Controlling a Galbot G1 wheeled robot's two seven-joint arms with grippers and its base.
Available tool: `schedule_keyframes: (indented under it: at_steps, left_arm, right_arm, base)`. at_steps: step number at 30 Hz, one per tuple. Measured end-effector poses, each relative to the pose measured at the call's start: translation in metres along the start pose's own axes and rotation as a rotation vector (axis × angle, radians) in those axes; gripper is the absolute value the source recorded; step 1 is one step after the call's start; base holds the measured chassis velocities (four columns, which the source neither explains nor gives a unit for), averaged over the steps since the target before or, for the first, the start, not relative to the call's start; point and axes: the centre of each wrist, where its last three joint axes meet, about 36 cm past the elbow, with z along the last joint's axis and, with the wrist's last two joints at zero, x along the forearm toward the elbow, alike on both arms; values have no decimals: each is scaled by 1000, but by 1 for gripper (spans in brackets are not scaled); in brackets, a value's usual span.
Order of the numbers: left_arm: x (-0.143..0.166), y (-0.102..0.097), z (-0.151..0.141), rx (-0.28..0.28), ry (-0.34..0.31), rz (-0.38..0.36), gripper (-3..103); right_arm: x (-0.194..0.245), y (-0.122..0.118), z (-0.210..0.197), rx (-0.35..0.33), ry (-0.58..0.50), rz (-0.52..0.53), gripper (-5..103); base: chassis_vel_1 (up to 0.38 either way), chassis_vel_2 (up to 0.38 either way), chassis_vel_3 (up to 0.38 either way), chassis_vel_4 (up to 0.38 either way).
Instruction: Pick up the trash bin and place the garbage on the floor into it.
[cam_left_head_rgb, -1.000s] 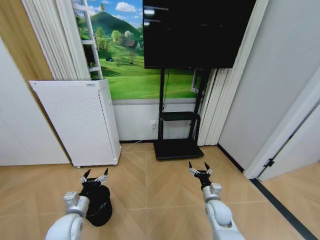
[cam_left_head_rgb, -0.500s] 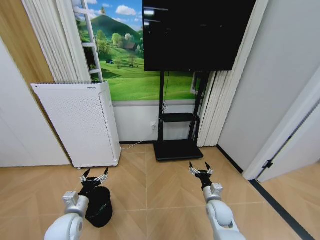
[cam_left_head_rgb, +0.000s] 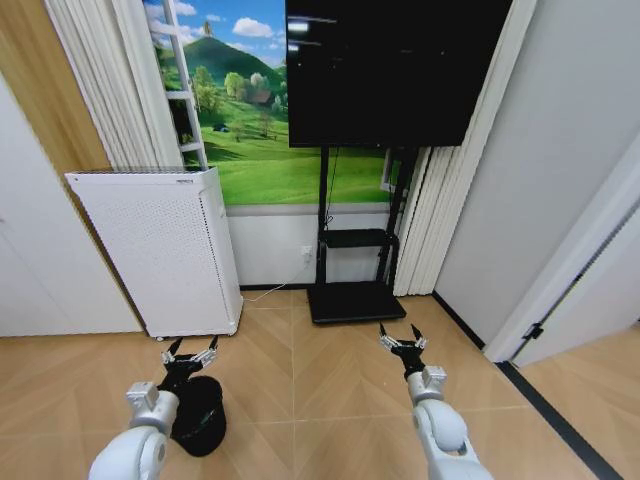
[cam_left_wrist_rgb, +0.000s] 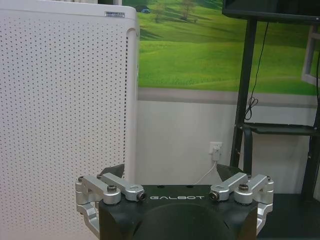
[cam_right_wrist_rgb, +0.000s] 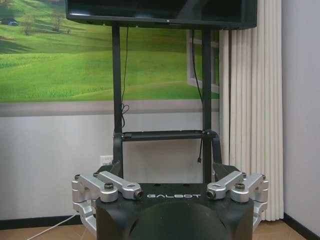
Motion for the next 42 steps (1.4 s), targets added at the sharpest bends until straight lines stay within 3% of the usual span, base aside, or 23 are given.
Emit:
schedule_keyframes:
  at_steps: [23, 42]
  left_arm:
    - [0, -1, 0, 5, -4, 14, 100]
    - [2, -5, 3, 10, -11, -26, 100]
  right_arm:
    - [0, -1, -1, -3, -1, 0, 100]
    - [9, -1, 1, -4, 38, -13, 100]
  base:
    - [0, 0, 0, 0]
    - [0, 0, 0, 0]
